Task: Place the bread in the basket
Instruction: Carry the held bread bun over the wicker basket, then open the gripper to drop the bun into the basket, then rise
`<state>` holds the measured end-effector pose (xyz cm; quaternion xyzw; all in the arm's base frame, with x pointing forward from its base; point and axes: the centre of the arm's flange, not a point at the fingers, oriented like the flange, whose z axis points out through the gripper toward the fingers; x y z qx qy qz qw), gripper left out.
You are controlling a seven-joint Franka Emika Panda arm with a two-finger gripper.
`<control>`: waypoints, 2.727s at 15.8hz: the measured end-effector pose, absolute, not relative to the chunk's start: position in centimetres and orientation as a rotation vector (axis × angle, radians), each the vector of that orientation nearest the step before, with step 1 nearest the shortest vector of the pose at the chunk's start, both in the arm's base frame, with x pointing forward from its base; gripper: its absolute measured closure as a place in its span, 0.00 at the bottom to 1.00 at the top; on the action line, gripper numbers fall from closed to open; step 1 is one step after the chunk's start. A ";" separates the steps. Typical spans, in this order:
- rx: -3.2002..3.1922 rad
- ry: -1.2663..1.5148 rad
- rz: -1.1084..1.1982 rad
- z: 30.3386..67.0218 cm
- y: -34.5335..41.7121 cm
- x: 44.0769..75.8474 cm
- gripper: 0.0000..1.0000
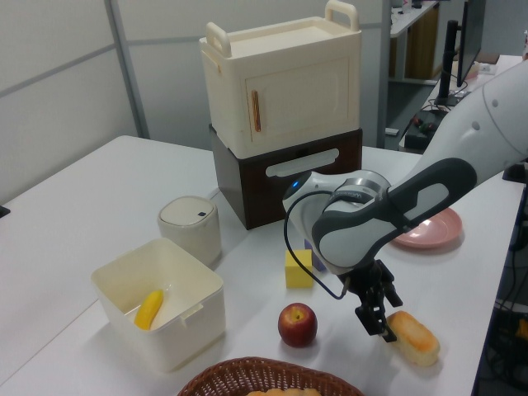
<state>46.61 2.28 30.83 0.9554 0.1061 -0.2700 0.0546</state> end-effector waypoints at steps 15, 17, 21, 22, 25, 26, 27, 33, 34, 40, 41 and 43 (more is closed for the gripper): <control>2.932 0.310 -0.682 36.1 2.7 51.3 0.85; 2.959 0.308 -0.608 39.6 3.4 52.9 0.88; 3.105 0.243 -0.453 45.5 6.8 55.1 0.88; 3.158 0.196 -0.406 47.2 8.1 55.6 0.88; 3.214 0.159 -0.372 48.8 11.5 55.6 0.89; 3.216 0.162 -0.372 49.0 13.2 55.3 0.88; 3.213 0.167 -0.376 49.1 15.2 54.8 0.87; 3.189 0.177 -0.385 49.4 23.1 52.1 0.34; 3.192 0.174 -0.377 49.6 23.1 52.2 0.23; 3.219 0.124 -0.192 54.2 15.9 56.1 0.00; 3.214 0.124 -0.166 54.7 13.9 56.7 0.00; 3.193 0.113 -0.124 55.4 9.7 57.7 0.00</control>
